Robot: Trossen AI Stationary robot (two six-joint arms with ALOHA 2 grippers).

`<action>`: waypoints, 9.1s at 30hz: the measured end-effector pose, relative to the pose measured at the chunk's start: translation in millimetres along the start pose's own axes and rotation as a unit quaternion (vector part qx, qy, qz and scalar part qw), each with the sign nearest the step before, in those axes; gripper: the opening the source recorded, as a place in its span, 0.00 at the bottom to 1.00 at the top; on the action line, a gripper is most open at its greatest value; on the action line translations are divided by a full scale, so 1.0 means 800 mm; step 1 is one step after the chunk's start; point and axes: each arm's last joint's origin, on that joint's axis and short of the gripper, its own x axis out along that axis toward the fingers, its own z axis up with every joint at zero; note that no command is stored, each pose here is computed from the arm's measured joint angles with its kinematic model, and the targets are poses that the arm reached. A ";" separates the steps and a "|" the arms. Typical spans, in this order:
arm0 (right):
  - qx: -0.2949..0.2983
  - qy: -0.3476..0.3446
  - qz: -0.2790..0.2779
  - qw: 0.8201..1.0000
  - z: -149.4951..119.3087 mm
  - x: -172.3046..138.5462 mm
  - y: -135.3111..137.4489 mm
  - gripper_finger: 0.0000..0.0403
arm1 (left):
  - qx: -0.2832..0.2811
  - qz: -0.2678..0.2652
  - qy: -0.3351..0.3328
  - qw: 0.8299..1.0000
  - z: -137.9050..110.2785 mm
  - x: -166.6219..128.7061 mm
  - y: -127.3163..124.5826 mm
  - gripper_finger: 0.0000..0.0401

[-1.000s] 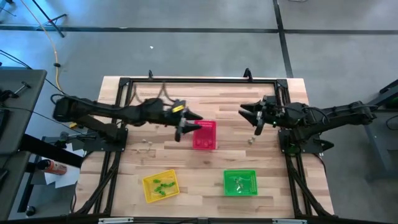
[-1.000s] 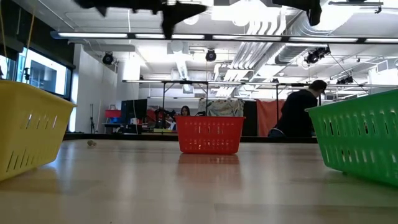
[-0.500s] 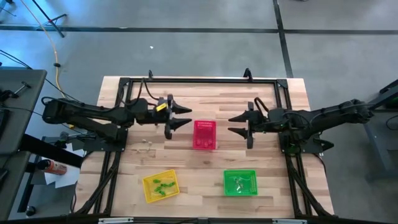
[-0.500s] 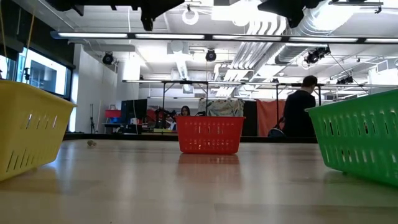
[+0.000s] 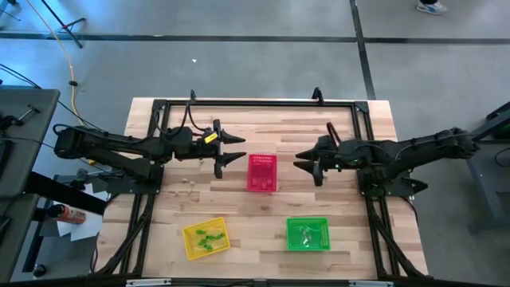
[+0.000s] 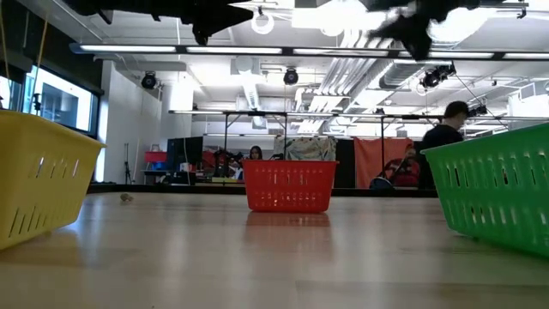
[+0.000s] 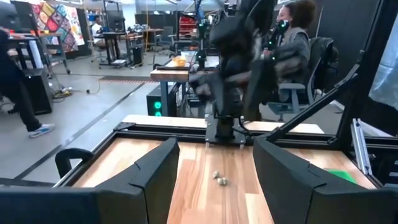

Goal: Sort Halloween decoration
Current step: Put the white skull toy into the green bin

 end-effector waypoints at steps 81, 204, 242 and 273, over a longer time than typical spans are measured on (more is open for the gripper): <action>0.316 0.385 -0.418 0.759 -0.153 0.071 -0.095 0.10 | -0.023 0.012 0.050 0.998 -0.012 -0.001 0.001 0.49; 0.238 0.443 -0.102 0.858 -0.199 0.074 0.095 0.34 | -0.154 -0.051 -0.046 0.986 0.014 0.000 -0.003 0.49; -0.163 -0.171 0.046 0.971 0.049 0.055 0.050 0.48 | -0.079 -0.005 0.012 0.997 0.005 0.002 -0.001 0.49; -0.065 -0.105 0.033 0.992 0.036 0.061 0.039 0.48 | -0.163 0.182 0.712 0.658 -0.163 -0.022 0.094 0.49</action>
